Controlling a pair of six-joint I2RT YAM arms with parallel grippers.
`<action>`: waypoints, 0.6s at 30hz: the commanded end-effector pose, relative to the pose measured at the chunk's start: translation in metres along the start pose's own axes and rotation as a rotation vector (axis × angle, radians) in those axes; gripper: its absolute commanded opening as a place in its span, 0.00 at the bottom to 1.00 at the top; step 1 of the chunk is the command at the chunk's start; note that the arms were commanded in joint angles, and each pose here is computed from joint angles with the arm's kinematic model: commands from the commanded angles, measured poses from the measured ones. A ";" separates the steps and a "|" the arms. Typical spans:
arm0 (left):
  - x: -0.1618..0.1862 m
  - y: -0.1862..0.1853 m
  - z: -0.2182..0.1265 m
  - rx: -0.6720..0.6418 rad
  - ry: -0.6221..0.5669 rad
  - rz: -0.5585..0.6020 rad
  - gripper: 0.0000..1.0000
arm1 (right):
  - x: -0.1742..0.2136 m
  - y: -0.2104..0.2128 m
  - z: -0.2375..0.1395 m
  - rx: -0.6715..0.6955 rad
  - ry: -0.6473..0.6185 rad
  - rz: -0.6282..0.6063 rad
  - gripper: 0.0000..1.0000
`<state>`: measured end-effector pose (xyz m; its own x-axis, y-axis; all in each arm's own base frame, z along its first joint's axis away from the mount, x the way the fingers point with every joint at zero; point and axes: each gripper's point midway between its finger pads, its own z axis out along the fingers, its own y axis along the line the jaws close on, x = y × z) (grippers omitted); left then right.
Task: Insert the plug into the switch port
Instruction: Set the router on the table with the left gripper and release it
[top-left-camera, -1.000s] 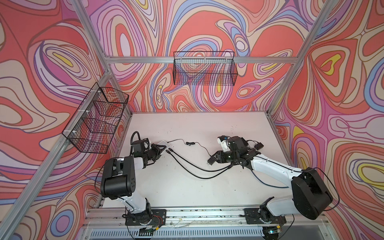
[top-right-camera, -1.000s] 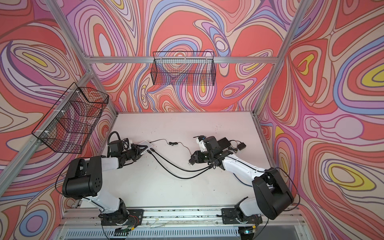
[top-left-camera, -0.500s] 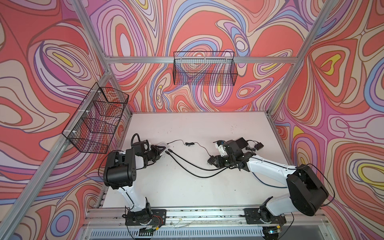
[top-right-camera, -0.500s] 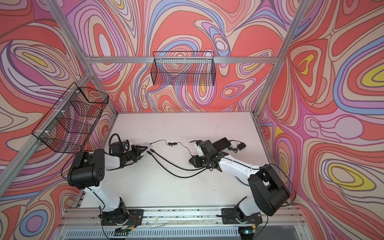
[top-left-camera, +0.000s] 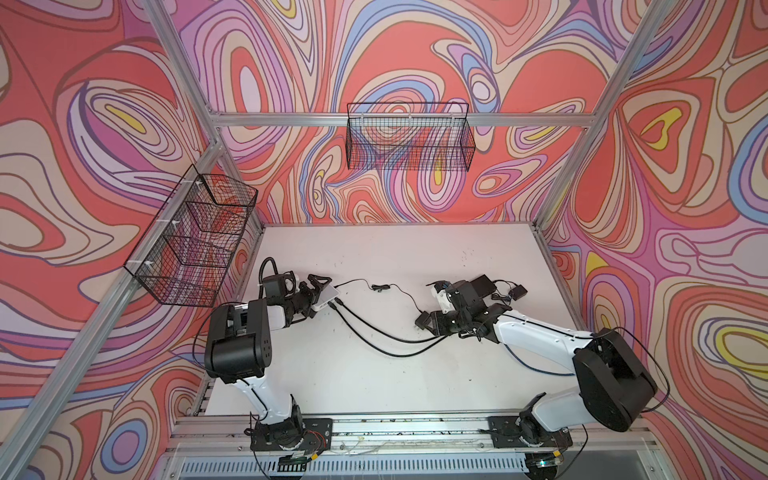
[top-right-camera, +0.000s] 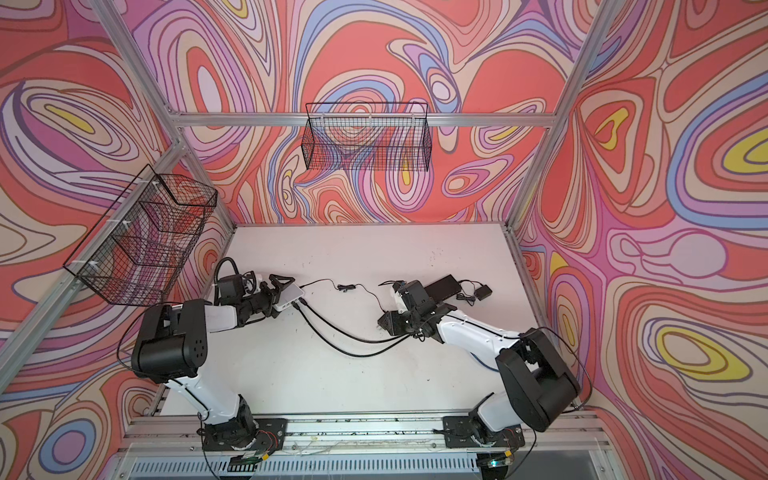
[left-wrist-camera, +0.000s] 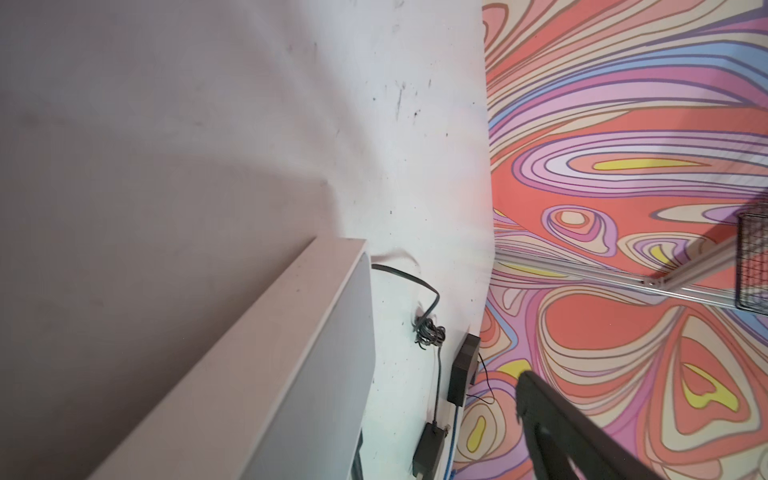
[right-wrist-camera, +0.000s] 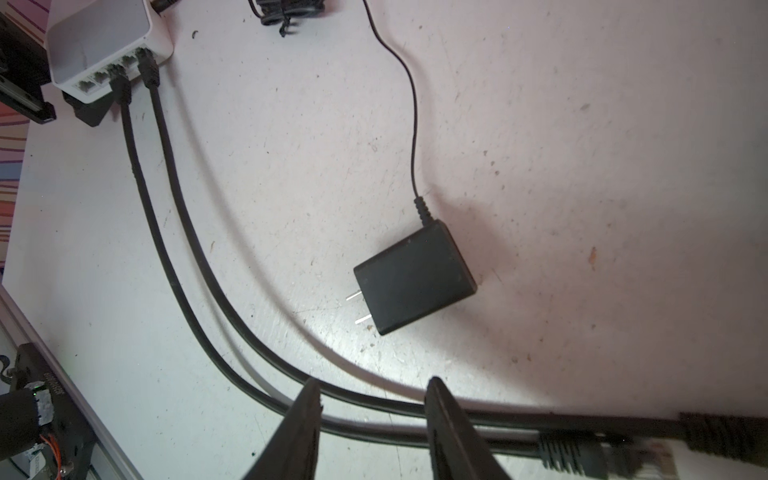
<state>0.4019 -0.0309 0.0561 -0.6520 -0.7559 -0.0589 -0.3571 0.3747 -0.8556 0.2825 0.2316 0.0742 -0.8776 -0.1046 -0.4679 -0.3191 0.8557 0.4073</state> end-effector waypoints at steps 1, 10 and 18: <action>0.016 0.063 -0.025 -0.345 -0.005 -0.088 1.00 | -0.001 -0.005 -0.003 0.040 -0.007 -0.010 0.47; 0.005 0.055 -0.083 -0.596 -0.104 0.002 1.00 | -0.016 -0.007 -0.010 0.083 -0.044 -0.021 0.62; 0.002 0.031 -0.120 -0.618 -0.208 0.080 1.00 | -0.044 -0.015 -0.035 0.182 -0.137 -0.035 0.98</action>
<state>0.3242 0.0306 0.0788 -0.5749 -0.7906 -0.2108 -0.6524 0.5984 -0.4651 0.3001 0.2157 0.0925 -0.8460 -0.0951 -0.5246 -0.2889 0.9087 0.3012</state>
